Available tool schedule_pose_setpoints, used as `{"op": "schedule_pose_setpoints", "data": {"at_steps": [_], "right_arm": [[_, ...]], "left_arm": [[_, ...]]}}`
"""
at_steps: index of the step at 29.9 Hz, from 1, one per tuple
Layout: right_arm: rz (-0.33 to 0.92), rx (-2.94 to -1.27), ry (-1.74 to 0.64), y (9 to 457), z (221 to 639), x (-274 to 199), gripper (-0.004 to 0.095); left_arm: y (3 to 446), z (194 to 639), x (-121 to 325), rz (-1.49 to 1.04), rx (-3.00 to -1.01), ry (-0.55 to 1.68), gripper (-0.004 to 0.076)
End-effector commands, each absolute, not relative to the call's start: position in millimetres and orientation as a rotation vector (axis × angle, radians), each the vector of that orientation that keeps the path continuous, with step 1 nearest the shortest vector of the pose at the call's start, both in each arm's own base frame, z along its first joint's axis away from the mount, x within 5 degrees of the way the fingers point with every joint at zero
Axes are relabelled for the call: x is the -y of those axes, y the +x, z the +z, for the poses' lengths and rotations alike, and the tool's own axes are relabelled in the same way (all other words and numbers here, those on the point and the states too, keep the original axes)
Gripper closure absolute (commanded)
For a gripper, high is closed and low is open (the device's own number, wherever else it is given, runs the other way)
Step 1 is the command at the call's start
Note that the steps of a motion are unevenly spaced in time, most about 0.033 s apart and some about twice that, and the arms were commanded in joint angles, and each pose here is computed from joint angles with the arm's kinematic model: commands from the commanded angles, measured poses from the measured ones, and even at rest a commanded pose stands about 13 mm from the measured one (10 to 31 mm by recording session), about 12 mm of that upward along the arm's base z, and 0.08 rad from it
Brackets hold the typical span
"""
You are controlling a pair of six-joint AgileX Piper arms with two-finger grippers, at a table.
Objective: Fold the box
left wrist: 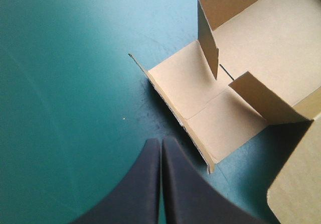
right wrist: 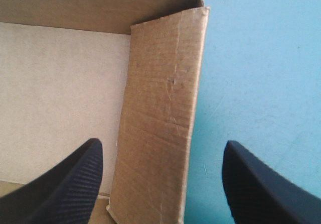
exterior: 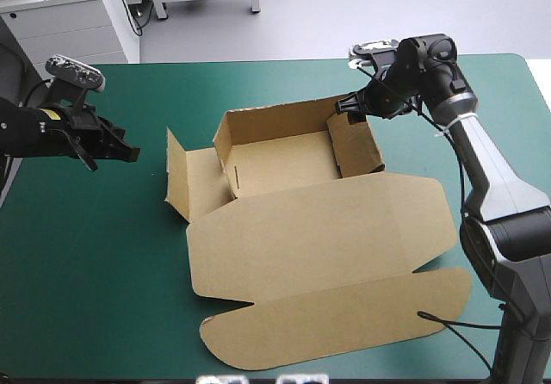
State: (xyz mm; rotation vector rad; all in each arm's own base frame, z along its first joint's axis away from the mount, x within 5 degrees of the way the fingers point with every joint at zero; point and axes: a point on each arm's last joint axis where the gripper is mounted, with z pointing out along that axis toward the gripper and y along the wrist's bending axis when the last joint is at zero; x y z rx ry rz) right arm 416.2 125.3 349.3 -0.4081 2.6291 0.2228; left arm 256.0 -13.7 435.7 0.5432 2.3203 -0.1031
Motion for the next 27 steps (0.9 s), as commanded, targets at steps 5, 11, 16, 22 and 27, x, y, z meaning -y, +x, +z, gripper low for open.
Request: {"op": "schedule_pose_setpoints", "data": {"at_steps": [5,11,16,22,27], "right_arm": [[0.215,-2.649,-0.402,424.8,338.3,-126.3,0.0277],[0.244,-2.708,-0.4,435.5,312.6,-131.4,0.0278],[0.254,-2.742,-0.4,441.2,297.3,-133.8,0.0278],[0.252,-2.759,-0.401,443.9,289.7,-134.6,0.0453],[0.252,-2.756,-0.404,443.6,290.5,-134.5,0.0842]], "left_arm": [[248.1,453.1,15.7,-0.115,-2.231,0.502,0.0731],[248.1,453.1,15.7,-0.114,-2.231,0.504,0.0731],[248.1,453.1,15.7,-0.115,-2.231,0.502,0.0731],[248.1,453.1,15.7,-0.115,-2.231,0.502,0.0731],[248.2,453.2,15.6,-0.115,-2.23,0.501,0.0731]]}}
